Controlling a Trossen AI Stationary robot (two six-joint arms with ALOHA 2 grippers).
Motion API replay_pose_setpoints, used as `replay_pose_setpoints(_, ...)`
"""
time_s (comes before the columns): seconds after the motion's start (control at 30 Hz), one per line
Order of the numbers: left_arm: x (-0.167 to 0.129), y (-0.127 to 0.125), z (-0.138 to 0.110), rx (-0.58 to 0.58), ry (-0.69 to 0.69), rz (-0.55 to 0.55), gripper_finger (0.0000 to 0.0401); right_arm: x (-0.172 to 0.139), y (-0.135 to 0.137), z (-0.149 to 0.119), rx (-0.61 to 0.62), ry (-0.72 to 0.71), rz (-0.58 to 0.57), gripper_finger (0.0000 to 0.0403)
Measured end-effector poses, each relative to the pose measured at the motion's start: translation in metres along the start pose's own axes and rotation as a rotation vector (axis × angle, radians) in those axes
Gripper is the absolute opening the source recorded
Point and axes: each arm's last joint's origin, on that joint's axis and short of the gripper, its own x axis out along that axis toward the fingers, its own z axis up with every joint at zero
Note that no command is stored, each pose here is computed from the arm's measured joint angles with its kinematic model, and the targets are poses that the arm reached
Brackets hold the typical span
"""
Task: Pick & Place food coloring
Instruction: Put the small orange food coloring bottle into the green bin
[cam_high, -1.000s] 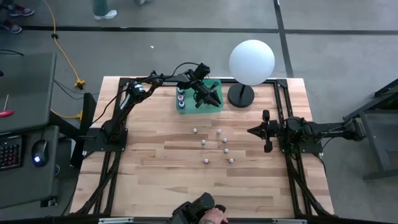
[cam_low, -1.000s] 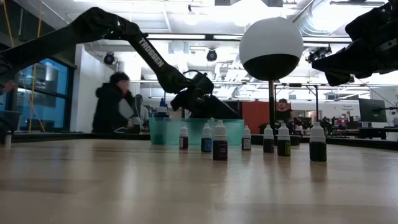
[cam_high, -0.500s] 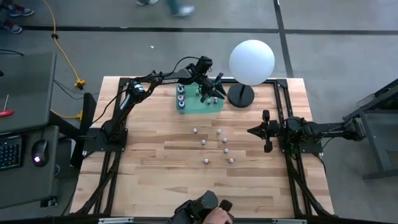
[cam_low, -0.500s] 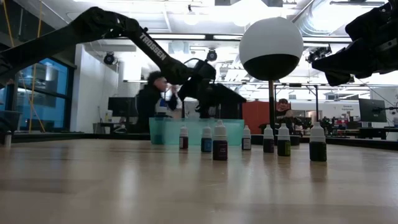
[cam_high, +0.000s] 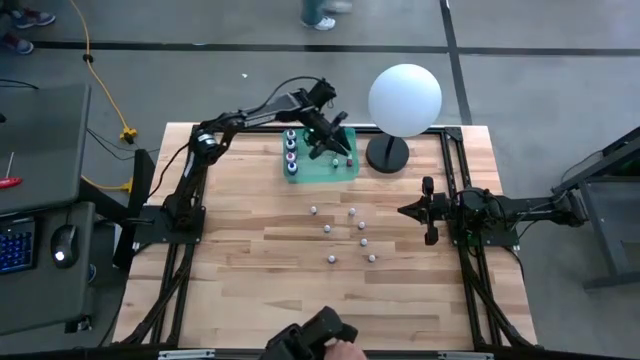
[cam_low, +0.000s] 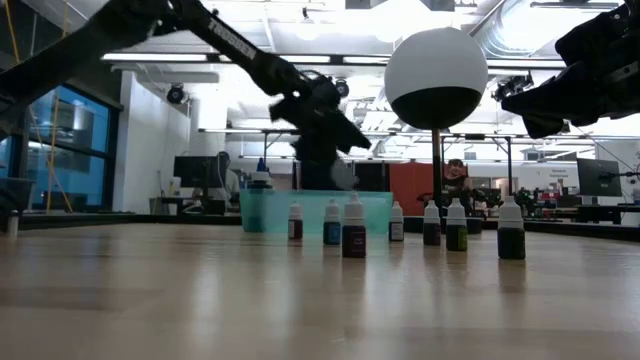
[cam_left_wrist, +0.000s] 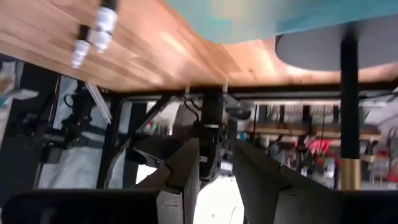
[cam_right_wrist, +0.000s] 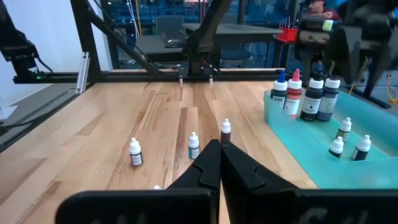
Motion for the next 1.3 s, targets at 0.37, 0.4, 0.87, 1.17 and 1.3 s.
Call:
replay_pose_setpoints(0.37,-0.042,0.059,-0.028,-0.149,-0.319,0.029,0.0095,0.0,0.0,0.0,0.0,0.0,0.0,0.0)
replay_pose_setpoints(0.4,-0.046,0.066,-0.029,-0.172,-0.368,0.042,0.0095,0.0,0.0,0.0,0.0,0.0,0.0,0.0)
replay_pose_setpoints(0.87,-0.085,0.128,-0.046,-0.263,-0.951,-0.059,0.0095,0.0,0.0,0.0,0.0,0.0,0.0,0.0)
replay_pose_setpoints(1.17,-0.069,0.137,-0.036,-0.147,-1.174,-0.1,0.0095,0.0,0.0,0.0,0.0,0.0,0.0,0.0)
replay_pose_setpoints(1.3,-0.064,0.14,-0.03,-0.123,-1.256,-0.11,0.0095,0.0,0.0,0.0,0.0,0.0,0.0,0.0)
